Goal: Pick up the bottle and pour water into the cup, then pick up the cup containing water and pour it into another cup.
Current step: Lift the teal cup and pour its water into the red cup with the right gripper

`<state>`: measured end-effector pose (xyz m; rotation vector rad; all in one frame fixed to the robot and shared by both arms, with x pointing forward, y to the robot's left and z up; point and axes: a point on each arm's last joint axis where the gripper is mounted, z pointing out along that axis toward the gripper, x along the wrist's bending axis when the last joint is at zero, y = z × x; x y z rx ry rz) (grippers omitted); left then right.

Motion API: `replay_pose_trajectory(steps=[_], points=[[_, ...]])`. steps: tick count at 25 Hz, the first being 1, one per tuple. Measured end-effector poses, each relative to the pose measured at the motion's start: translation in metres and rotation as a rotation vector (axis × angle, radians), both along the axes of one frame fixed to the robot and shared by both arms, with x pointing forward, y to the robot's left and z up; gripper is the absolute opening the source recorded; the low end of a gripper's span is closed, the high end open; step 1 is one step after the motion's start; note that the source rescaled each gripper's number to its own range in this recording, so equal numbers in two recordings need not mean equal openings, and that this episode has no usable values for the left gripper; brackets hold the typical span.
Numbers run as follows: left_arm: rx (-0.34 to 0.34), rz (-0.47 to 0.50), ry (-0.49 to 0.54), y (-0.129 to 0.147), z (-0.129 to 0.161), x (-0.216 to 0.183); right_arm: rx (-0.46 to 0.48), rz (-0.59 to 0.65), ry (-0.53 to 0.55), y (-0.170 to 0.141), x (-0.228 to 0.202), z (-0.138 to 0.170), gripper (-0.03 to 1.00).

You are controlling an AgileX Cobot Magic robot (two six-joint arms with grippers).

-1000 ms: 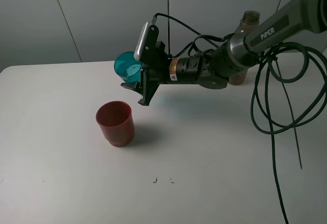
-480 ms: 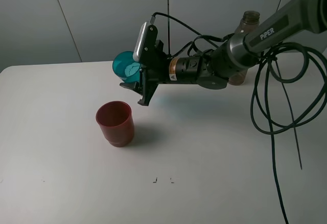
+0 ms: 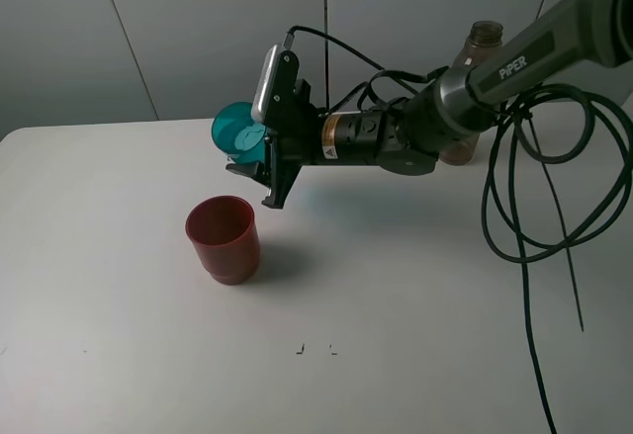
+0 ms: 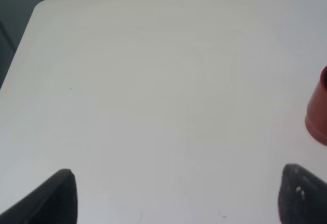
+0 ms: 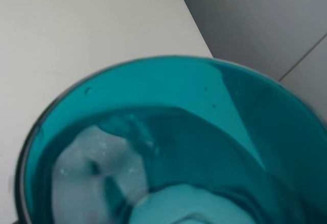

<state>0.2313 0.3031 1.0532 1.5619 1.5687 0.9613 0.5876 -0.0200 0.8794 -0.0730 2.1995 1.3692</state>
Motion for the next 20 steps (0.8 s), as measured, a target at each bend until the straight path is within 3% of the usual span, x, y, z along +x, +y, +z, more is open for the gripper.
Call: replay_pose_trajectory(steps=[11,20], points=[[0.000,0.000,0.000,0.0000,0.0000,0.0000,-0.034,0.032,-0.068,0.0013,-0.0011,-0.0001,0.07],[0.000,0.000,0.000,0.0000,0.0000,0.0000,-0.147,0.151,-0.316,0.0074,-0.0063,0.0003,0.07]])
